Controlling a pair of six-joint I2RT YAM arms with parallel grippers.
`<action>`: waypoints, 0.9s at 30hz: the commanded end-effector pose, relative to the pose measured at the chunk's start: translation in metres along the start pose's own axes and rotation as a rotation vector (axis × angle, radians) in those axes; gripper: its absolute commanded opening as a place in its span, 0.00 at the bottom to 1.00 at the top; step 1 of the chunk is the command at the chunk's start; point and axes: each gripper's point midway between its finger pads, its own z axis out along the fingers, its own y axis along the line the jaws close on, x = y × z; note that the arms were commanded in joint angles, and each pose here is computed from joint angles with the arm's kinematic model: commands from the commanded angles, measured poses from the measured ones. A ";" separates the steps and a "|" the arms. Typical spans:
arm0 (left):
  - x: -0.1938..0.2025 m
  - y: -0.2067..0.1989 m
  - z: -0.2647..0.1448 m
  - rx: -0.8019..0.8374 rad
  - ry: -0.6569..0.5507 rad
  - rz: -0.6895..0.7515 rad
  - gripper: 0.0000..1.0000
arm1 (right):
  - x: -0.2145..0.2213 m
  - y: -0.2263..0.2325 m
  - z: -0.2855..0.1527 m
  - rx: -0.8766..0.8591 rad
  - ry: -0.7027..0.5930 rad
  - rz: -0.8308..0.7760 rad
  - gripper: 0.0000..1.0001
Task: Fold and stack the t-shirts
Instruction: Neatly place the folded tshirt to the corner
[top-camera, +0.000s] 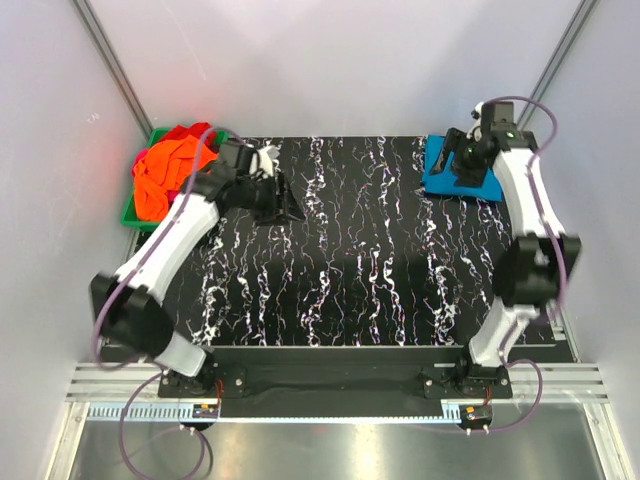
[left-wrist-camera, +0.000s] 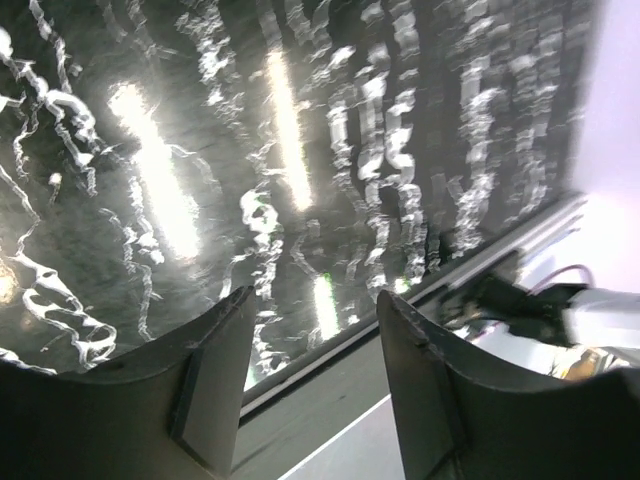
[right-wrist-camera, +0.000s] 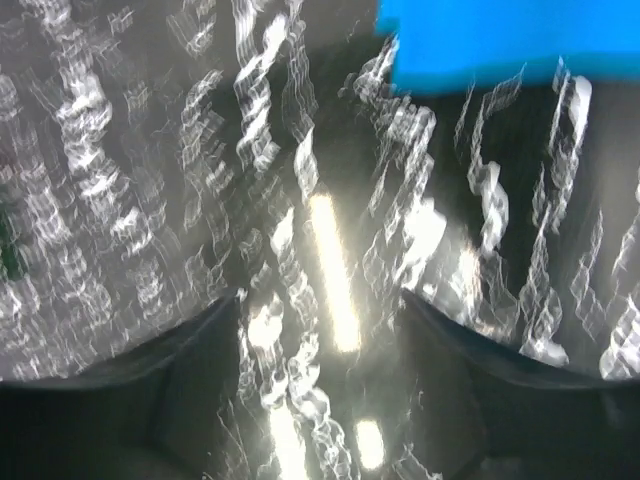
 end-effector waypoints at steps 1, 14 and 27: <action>-0.012 -0.044 -0.050 0.159 -0.183 0.034 0.59 | 0.043 0.031 -0.099 -0.043 -0.033 0.059 0.83; 0.039 -0.049 -0.125 0.172 -0.379 0.122 0.99 | 0.145 0.080 -0.260 -0.354 -0.132 0.170 1.00; 0.045 -0.087 -0.182 0.307 -0.547 0.269 0.99 | 0.149 0.091 -0.281 -0.440 -0.196 0.124 1.00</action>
